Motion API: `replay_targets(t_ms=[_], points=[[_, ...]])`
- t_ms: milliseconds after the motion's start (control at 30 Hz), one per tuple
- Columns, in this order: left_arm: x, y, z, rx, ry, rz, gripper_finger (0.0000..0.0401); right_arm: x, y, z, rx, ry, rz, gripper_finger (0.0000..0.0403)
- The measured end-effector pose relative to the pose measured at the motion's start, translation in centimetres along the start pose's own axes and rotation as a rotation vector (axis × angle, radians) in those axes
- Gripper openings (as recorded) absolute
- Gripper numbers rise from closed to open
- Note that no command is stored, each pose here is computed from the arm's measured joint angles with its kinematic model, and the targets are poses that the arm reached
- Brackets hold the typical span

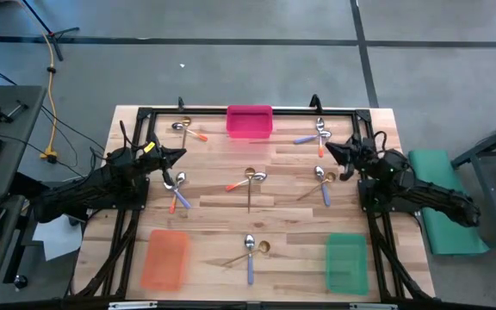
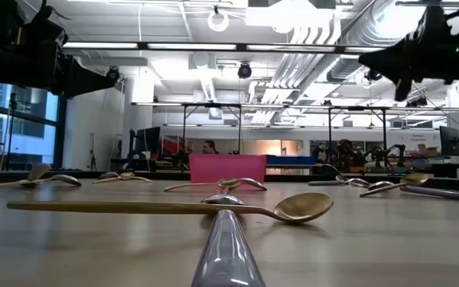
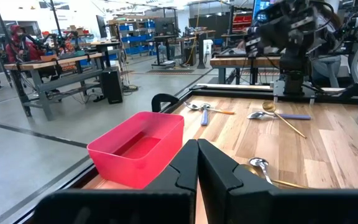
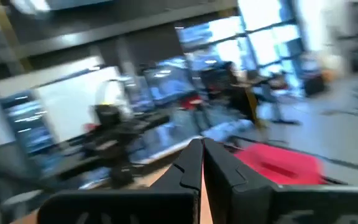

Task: Sort silverware by color (type)
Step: Put the orange spoon into the green bin

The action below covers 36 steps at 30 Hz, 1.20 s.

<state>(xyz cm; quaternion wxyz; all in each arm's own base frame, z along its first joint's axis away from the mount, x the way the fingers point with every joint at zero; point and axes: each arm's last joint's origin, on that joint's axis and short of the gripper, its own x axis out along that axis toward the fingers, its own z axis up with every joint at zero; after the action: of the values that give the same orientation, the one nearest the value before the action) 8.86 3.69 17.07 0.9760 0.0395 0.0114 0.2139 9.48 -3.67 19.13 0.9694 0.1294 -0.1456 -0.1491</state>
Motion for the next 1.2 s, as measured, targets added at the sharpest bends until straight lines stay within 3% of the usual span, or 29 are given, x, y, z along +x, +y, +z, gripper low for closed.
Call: replay_targets(t_ms=[167,433,700,1033,1200], points=[[0.0,0.0,0.0,0.000,0.000,0.000,0.0000,1.1,0.9,-0.2,-0.041,-0.005,0.079,0.0000],[0.0,0.0,0.0,0.000,0.000,0.000,0.0000,4.6,2.0,1.5,-0.107,0.018,0.088,0.0000],[0.0,0.0,0.0,0.000,0.000,0.000,0.0000,10.0,3.3,1.0,-0.186,0.195,0.126,0.0011],[0.0,0.0,0.0,0.000,0.000,0.000,0.0000,16.9,3.6,-2.8,-0.226,0.545,0.082,0.0111],[0.0,0.0,0.0,0.000,0.000,0.000,0.0000,19.8,3.4,-4.9,-0.266,0.729,0.060,0.0130]])
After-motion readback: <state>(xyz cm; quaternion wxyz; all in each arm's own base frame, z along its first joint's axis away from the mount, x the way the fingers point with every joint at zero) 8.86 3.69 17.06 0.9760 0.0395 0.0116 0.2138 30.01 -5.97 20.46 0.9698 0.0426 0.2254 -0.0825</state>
